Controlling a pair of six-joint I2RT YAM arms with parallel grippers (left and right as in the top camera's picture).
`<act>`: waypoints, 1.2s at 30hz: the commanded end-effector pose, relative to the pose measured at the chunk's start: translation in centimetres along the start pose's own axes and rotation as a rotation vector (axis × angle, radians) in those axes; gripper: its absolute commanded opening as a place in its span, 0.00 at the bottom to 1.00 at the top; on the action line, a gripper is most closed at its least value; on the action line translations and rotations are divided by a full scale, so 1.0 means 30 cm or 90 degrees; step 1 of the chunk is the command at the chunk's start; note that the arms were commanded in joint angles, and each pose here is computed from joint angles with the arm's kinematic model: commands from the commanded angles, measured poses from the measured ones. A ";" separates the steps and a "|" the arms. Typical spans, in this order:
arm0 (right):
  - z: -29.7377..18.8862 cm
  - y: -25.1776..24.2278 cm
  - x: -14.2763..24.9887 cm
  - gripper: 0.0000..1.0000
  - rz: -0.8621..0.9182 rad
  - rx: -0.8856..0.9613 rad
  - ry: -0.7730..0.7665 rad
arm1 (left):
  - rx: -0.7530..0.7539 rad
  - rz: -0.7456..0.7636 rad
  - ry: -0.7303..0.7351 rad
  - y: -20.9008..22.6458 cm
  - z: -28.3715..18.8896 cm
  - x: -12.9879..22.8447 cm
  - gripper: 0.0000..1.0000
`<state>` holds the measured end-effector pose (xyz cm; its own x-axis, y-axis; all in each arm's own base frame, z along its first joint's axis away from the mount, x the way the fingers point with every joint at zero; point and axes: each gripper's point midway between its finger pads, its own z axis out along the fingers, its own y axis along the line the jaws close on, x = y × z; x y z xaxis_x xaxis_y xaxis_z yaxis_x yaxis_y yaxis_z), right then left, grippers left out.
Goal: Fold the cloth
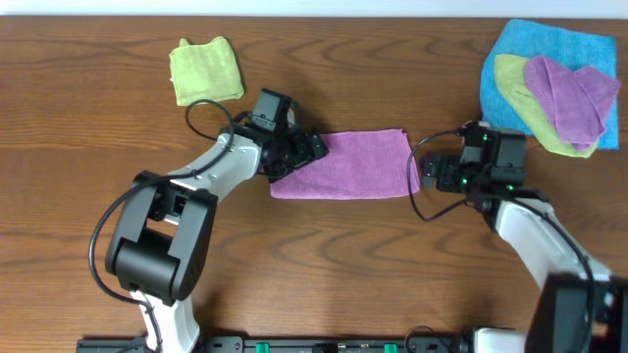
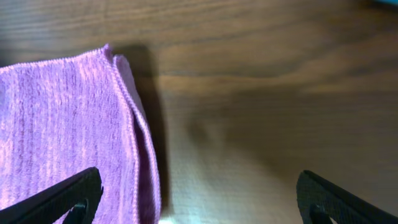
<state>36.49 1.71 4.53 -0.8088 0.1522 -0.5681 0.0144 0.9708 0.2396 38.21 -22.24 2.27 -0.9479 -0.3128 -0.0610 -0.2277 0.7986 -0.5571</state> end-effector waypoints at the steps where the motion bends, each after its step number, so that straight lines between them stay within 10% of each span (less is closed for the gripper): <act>1: 0.055 0.025 0.032 0.99 -0.006 -0.042 0.032 | -0.037 -0.005 -0.014 0.075 0.006 -0.031 0.95; 18: 0.083 0.188 -0.028 0.99 -0.074 -0.098 0.031 | 0.079 0.026 -0.064 -0.178 -0.153 -0.207 0.95; 36: 0.162 0.195 0.079 0.89 -0.057 -0.117 0.102 | -0.006 0.082 -0.055 -0.084 -0.508 -0.307 0.95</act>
<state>37.69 7.35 1.07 -0.8764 0.0433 -0.4797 -0.1264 0.9404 0.3157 44.35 -14.55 14.95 -0.9424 -0.3075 -0.1317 -0.1889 0.8140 -0.5493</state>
